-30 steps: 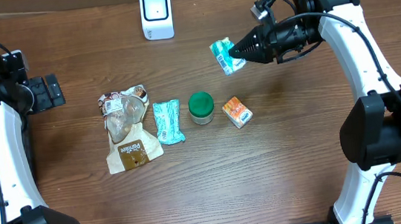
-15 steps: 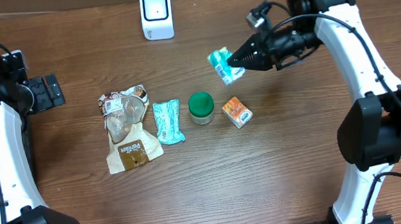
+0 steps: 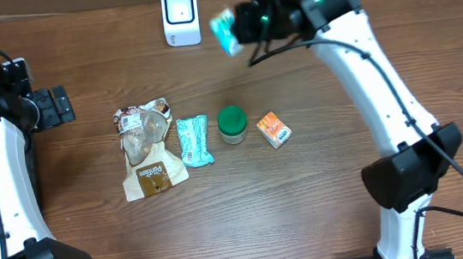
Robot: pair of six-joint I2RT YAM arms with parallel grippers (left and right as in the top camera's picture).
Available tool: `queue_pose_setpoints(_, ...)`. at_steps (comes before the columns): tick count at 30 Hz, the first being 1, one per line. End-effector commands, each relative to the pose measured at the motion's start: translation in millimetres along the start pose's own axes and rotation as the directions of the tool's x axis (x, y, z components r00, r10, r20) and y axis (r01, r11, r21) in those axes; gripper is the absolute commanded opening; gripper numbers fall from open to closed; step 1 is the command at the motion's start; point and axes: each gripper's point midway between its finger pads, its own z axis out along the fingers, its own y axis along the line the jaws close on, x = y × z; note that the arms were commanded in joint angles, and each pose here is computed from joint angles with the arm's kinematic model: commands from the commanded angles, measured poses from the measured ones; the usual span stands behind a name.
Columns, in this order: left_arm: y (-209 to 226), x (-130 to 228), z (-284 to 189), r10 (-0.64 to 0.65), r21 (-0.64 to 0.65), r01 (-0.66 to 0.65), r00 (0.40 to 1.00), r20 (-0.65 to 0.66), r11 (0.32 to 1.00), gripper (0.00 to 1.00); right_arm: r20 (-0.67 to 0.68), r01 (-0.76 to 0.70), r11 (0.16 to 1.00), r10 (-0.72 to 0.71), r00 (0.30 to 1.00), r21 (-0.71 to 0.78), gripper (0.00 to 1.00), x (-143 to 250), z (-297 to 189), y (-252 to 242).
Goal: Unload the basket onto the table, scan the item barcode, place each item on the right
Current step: 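Lift the teal pack and hold it in front of the white scanner, then carry the teal pack to the right side and release it on the table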
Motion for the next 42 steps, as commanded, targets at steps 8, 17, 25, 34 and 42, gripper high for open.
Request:
queue_pose_setpoints(8, 5.4, 2.0, 0.2, -0.024, -0.012, 0.024, 1.000, -0.001, 1.000, 1.00, 0.423, 0.249, 0.860, -0.447, 0.788, 0.445, 0.04, -102.2, 68.4, 7.2)
queue_pose_setpoints(17, 5.4, 2.0, 0.2, -0.024, -0.012, 0.024, 1.000, -0.001, 1.000, 0.99, 0.430, 0.408, 0.733, -0.661, 0.614, 0.544, 0.04, -95.1, 155.9, 7.2)
queue_pose_setpoints(25, 5.4, 1.8, 0.1, -0.024, -0.012, 0.024, 1.000, 0.000, 1.000, 1.00, 0.356, 0.545, 0.635, -0.766, 0.535, 0.547, 0.04, -64.7, 207.6, 6.0)
queue_pose_setpoints(34, 5.4, 2.0, 0.2, -0.024, -0.012, 0.024, 1.000, -0.001, 1.000, 1.00, 0.279, 0.673, 0.520, -0.853, 0.441, 0.526, 0.04, -50.7, 218.0, 19.9)
queue_pose_setpoints(42, 5.4, 2.0, 0.2, -0.024, -0.012, 0.024, 1.000, -0.001, 1.000, 0.99, 0.278, 0.667, 0.486, -0.873, 0.401, 0.565, 0.04, -57.5, 211.1, 26.2)
